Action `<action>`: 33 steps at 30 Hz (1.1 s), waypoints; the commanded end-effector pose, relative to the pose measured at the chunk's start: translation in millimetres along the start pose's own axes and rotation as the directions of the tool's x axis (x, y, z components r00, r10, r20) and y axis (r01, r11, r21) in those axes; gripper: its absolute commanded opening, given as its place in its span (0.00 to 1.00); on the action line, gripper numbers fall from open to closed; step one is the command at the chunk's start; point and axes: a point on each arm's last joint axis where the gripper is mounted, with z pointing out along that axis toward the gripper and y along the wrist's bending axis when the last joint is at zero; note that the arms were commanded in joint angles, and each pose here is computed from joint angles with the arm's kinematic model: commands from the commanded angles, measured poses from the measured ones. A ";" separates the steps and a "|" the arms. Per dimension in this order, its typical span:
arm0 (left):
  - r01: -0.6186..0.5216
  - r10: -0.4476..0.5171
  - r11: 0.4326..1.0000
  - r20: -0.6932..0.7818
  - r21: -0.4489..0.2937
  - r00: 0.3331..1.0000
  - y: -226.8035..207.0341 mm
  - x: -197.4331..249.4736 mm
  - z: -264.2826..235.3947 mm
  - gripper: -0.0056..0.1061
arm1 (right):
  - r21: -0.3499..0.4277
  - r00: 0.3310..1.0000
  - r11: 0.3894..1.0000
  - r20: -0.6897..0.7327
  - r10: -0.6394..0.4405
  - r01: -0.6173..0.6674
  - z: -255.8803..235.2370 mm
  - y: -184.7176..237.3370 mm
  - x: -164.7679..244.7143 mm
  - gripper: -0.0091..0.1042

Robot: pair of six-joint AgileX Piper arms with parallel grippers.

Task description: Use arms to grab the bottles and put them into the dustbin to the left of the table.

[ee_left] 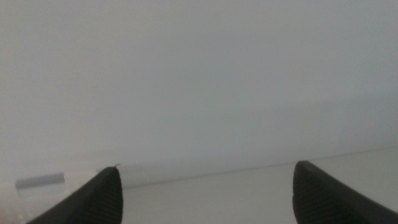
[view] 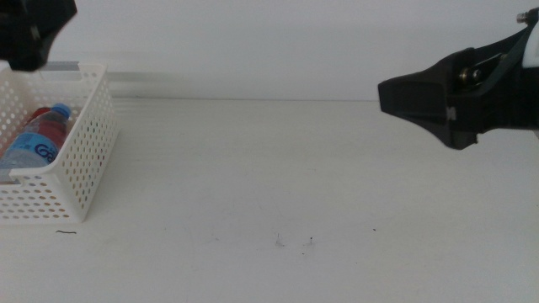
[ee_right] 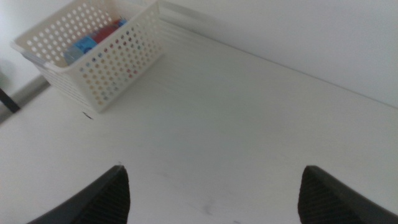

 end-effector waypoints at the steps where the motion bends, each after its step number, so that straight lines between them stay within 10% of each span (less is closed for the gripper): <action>1: 0.023 -0.023 1.000 -0.018 0.001 1.000 0.7 7.0 -3.7 0.89 | -0.035 0.999 0.999 0.026 0.031 -0.030 1.3 2.5 4.1 0.85; 5: 0.038 -0.039 0.998 -0.033 -0.054 0.999 10.2 38.6 -19.6 0.89 | -0.005 0.994 0.999 0.107 0.036 -0.035 2.3 -8.5 33.0 0.85; 17: 0.088 -0.080 0.972 0.042 -0.219 0.996 25.1 179.6 -75.3 0.89 | 0.406 0.930 0.859 0.316 0.187 -0.310 -24.8 -77.5 184.5 0.85; 33: 0.095 -0.085 0.971 0.055 -0.220 0.995 27.4 235.4 -71.7 0.89 | 0.471 0.896 0.825 0.435 0.090 -0.312 -31.6 -64.3 271.3 0.85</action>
